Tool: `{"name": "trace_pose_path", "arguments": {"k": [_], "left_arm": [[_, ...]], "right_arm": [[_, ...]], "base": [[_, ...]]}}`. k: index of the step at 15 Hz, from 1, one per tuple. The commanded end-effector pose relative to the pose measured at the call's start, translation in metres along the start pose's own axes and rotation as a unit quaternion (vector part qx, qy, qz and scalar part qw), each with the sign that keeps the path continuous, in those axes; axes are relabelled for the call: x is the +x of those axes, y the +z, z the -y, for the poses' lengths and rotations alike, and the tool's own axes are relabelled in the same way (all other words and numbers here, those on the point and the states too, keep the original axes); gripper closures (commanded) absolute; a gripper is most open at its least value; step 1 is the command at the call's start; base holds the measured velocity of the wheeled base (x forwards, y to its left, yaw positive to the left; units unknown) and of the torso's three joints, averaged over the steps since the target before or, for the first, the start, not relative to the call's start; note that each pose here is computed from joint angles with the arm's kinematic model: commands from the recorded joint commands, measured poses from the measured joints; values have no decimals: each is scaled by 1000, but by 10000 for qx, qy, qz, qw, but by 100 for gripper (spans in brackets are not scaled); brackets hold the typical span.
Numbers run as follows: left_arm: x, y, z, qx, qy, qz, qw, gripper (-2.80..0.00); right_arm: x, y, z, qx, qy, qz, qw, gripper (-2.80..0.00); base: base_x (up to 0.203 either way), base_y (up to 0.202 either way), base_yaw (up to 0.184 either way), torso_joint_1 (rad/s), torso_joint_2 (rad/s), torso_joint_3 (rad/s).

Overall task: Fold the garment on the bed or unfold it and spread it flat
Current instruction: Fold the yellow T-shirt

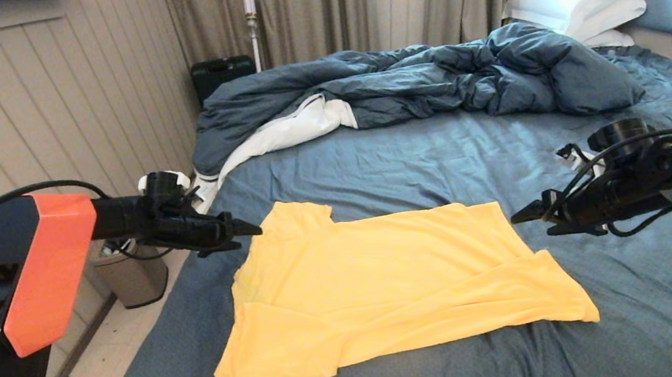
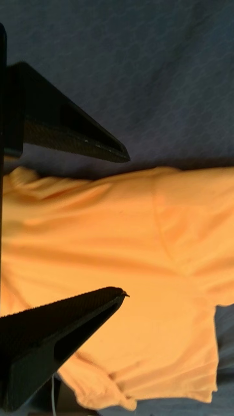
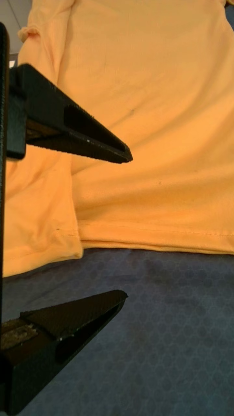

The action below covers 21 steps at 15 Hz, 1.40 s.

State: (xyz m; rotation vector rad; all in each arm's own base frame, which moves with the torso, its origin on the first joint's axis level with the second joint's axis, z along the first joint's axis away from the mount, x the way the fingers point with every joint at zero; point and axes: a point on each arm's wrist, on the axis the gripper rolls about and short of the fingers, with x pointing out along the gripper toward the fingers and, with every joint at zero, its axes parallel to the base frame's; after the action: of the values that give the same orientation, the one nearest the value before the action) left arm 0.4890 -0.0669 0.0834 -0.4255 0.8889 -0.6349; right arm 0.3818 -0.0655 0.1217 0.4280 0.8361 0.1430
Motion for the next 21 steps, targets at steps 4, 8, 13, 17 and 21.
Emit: {"name": "trace_pose_path", "arguments": {"k": [4,8,13,17,21], "left_arm": [[15,-6,-12,5,-40,-1,10000,-280],[24,-10,-21,16,-24,-3,10000,-280],[30,-14,-27,14,-13,-52,10000,-280],[29,-15,-25,-16,-56,-101,9999,-280],[25,-18,-22,-93,-457,-258,9986,-280]], "right_arm": [[-10,-1,-8,-56,58,60,9999,-280],[-16,-3,-12,-81,76,77,9999,-280],[-22,-4,-15,-99,78,123,9998,-280],[-23,-4,-15,-96,82,124,9998,-280],[-22,-5,-14,-90,81,107,9999,-280]], "base": [[0,0,0,0,0,0],[0,0,0,0,0,0],[0,0,0,0,0,0],[0,0,0,0,0,0],[0,0,0,0,0,0]]}}
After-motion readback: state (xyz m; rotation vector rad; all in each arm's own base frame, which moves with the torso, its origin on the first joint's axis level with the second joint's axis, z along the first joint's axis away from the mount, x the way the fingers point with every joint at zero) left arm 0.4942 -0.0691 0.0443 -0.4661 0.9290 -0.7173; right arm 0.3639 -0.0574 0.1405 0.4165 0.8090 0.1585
